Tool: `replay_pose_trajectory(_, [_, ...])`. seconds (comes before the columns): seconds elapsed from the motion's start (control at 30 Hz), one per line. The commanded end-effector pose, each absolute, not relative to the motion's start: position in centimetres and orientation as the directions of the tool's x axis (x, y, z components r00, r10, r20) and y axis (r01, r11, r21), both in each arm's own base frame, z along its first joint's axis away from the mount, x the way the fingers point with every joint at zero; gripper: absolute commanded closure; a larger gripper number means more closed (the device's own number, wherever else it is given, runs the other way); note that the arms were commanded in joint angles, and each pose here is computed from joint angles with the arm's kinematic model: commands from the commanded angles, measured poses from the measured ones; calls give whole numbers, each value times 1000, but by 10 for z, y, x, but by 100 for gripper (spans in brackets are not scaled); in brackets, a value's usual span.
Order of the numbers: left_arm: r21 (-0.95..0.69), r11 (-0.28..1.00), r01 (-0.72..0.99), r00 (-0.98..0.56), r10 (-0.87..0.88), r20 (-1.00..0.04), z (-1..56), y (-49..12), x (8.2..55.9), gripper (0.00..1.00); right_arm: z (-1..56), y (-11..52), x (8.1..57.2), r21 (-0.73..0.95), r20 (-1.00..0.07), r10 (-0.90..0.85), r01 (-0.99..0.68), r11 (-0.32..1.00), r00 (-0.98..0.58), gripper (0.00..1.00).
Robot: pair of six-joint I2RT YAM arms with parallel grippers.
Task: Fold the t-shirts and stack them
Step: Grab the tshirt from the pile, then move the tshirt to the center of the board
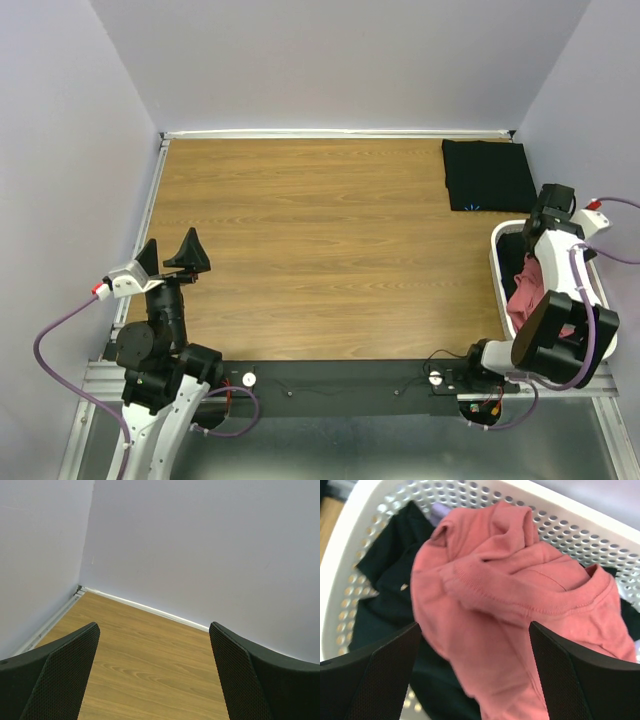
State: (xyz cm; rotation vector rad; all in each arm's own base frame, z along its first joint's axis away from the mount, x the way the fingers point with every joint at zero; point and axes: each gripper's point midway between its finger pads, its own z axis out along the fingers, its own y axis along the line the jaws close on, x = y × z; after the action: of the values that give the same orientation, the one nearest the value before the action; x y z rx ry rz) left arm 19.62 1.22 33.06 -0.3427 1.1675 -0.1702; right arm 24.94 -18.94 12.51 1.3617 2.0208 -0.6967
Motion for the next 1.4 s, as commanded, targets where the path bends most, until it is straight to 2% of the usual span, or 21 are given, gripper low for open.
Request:
replay_pose_trajectory(0.0, [-335,941,-39,387,-295,-873,332,10,197,2,108,-203,246,-24,-715,672,969,248,-190,5])
replay_pose_trajectory(0.1, [-330,943,-36,381,-292,-877,331,9,199,1,103,-212,240,-17,-718,678,977,212,-159,13])
replay_pose_trajectory(0.2, [-327,945,-35,377,-290,-880,330,8,200,2,96,-211,240,-11,-704,693,977,212,-158,27])
replay_pose_trajectory(0.23, [-325,945,-35,374,-289,-881,330,8,200,2,93,-210,238,-16,-698,697,977,212,-163,37])
replay_pose_trajectory(0.3, [-325,945,-35,372,-289,-882,330,7,201,2,95,-208,238,-6,-700,695,975,221,-162,49])
replay_pose_trajectory(0.33, [-325,945,-34,371,-290,-882,329,7,201,2,100,-208,237,0,-709,688,975,220,-156,61])
replay_pose_trajectory(0.53, [-316,948,-35,361,-283,-889,328,5,204,2,152,-205,239,106,-778,621,953,282,-97,97])
replay_pose_trajectory(0.73, [-308,951,-32,351,-278,-894,326,3,206,2,218,-192,260,240,-818,575,885,398,-36,100])
replay_pose_trajectory(1.03, [-301,953,-38,339,-271,-901,323,3,210,2,317,-157,291,309,-884,467,717,625,-27,99])
replay_pose_trajectory(1.23, [-297,954,-34,333,-269,-904,324,1,212,2,351,-113,314,351,-889,452,518,780,-78,99])
replay_pose_trajectory(1.37, [-290,956,-34,325,-264,-908,322,0,214,2,358,-70,331,399,-876,461,322,859,-145,100])
